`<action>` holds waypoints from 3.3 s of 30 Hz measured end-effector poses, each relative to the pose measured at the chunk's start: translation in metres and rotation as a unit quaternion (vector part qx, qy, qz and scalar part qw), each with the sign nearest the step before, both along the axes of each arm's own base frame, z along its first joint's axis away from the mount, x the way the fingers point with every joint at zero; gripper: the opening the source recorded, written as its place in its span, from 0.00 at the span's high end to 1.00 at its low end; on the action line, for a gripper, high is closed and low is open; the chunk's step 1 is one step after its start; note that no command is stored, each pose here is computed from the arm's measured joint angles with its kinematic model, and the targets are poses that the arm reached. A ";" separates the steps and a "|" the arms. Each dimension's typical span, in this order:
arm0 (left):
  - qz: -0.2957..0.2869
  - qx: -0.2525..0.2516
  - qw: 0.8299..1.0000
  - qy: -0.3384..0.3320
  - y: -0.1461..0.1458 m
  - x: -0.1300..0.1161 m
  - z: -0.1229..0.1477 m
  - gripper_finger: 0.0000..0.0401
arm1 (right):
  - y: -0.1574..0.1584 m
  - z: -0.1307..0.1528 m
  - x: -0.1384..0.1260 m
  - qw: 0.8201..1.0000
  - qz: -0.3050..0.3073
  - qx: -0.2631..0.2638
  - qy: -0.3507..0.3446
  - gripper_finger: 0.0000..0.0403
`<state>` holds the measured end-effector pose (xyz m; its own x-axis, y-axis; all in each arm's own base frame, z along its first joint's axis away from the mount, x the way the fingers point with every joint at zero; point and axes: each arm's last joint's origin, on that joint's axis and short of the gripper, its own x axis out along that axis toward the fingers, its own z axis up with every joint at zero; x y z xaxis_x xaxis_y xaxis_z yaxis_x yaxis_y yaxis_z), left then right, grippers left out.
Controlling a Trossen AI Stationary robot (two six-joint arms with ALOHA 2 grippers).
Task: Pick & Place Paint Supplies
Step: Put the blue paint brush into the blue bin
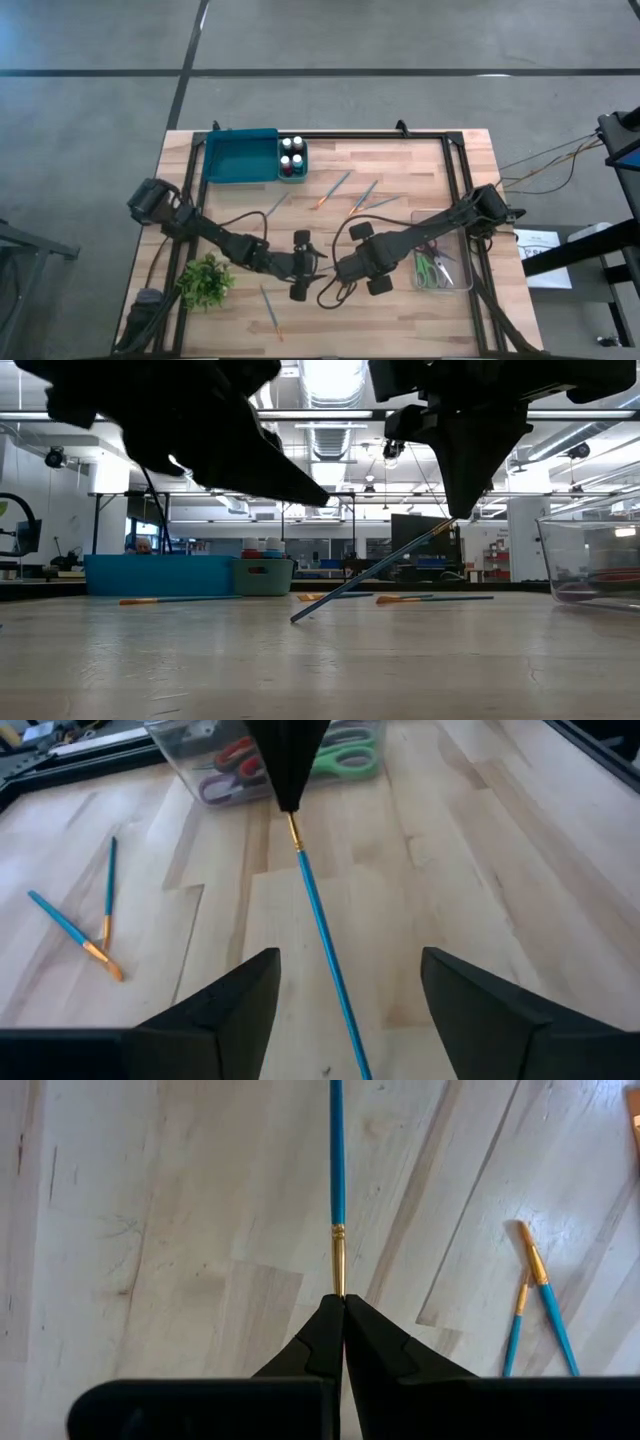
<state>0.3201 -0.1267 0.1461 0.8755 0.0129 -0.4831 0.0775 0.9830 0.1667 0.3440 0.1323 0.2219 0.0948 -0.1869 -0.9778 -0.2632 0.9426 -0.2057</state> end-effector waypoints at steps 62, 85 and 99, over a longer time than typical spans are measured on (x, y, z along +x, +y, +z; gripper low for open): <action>0.027 -0.018 0.997 0.074 0.033 0.045 -0.028 0.97 | 0.004 0.042 -0.019 0.993 -0.035 -0.042 -0.100 0.98; 0.246 0.137 0.941 0.190 0.106 -0.079 0.113 0.97 | 0.035 0.077 -0.051 0.974 -0.030 -0.071 -0.215 0.98; 0.403 0.057 0.872 0.271 0.213 -0.132 0.128 0.97 | 0.041 0.082 -0.044 0.952 -0.009 -0.111 -0.284 0.98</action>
